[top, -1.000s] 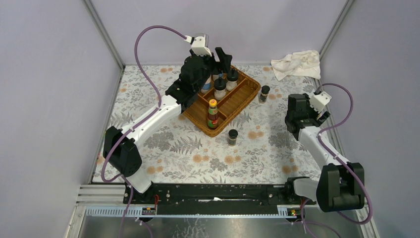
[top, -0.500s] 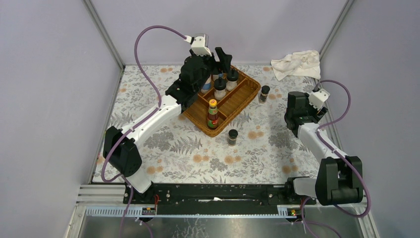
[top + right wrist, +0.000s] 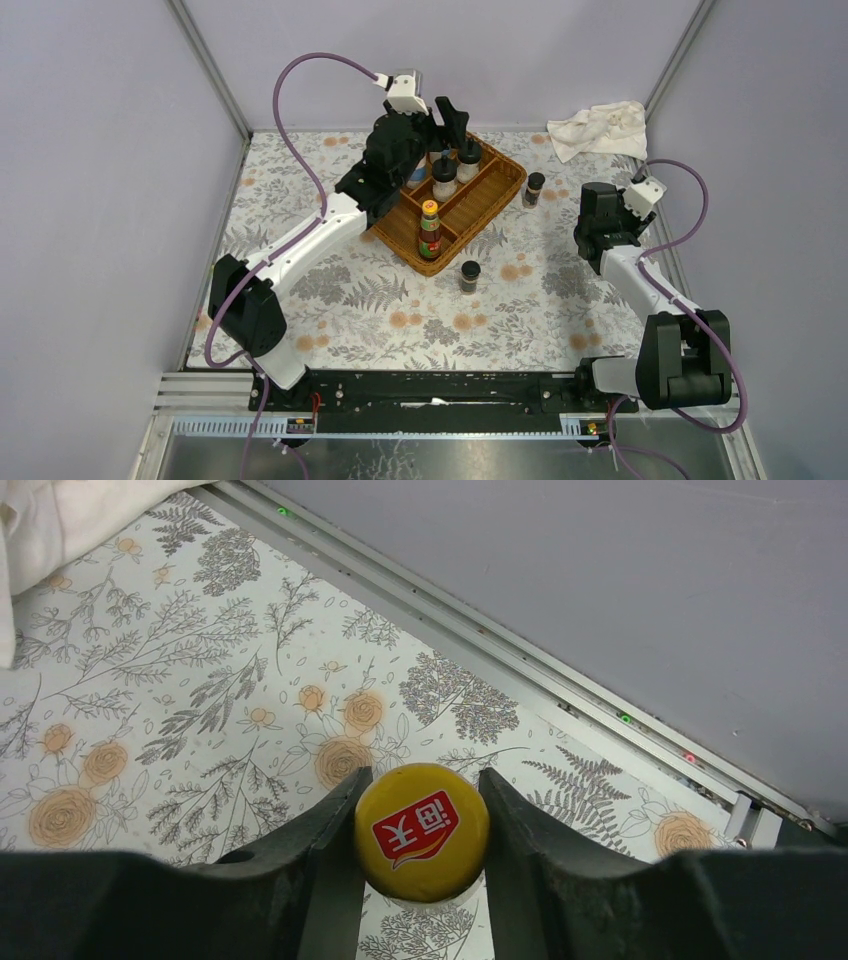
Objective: Organize the condiment bottles
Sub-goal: Pick up the bottle from the center of the board, then place the bottle in the storage box.
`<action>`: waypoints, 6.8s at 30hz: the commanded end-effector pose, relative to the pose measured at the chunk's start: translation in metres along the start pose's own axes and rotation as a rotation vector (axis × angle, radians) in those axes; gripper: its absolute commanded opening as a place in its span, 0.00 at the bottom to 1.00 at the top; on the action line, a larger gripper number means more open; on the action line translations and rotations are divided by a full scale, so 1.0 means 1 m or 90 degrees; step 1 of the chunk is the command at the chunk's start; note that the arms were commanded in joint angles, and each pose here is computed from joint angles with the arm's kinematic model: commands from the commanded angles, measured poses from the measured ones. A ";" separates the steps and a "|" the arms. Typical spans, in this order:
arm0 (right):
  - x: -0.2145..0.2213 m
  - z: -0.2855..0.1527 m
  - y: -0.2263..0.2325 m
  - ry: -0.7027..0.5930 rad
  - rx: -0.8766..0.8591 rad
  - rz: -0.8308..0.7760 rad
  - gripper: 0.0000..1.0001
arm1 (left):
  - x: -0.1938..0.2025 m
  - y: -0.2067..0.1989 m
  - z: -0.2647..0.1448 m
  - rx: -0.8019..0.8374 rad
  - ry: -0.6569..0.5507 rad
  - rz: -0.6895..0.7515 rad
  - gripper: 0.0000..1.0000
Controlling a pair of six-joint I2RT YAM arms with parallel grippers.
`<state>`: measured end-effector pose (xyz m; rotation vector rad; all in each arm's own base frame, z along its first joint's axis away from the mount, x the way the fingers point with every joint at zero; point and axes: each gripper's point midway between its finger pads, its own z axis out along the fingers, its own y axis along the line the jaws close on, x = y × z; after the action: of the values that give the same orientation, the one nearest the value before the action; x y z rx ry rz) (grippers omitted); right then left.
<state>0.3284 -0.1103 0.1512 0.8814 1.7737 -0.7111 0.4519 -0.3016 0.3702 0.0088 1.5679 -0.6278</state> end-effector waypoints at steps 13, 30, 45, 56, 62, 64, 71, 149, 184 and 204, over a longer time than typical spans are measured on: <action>-0.010 -0.005 -0.008 -0.008 0.012 0.039 0.00 | -0.014 -0.006 -0.002 0.006 -0.039 0.002 0.84; -0.050 -0.024 0.000 -0.038 -0.058 0.074 0.00 | -0.014 -0.006 -0.004 -0.002 -0.042 0.007 0.84; -0.067 -0.046 0.026 -0.057 -0.123 0.056 0.00 | -0.020 0.001 -0.006 -0.025 -0.053 0.014 0.84; -0.081 -0.073 0.064 -0.073 -0.191 0.032 0.00 | -0.050 0.020 -0.015 -0.069 -0.094 0.038 0.84; -0.093 -0.093 0.091 -0.080 -0.240 0.023 0.00 | -0.072 0.051 -0.015 -0.089 -0.106 0.005 0.83; -0.097 -0.099 0.101 -0.080 -0.259 0.020 0.00 | -0.078 0.063 -0.014 -0.096 -0.108 -0.006 0.83; -0.114 -0.128 0.141 -0.093 -0.320 -0.003 0.00 | -0.096 0.103 -0.010 -0.102 -0.115 -0.063 0.80; -0.053 -0.394 0.387 -0.112 -0.807 -0.201 0.00 | -0.128 0.226 -0.033 -0.285 -0.201 -0.041 0.77; -0.020 -0.425 0.414 -0.123 -0.925 -0.174 0.00 | -0.131 0.242 -0.048 -0.322 -0.255 -0.060 0.74; 0.005 -0.426 0.421 -0.114 -0.957 -0.174 0.00 | -0.128 0.243 -0.047 -0.317 -0.257 -0.057 0.73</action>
<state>0.4502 0.4491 0.1886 -0.5234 1.8624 0.3266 0.5215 -0.0401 0.3714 -0.5226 1.3842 -0.2705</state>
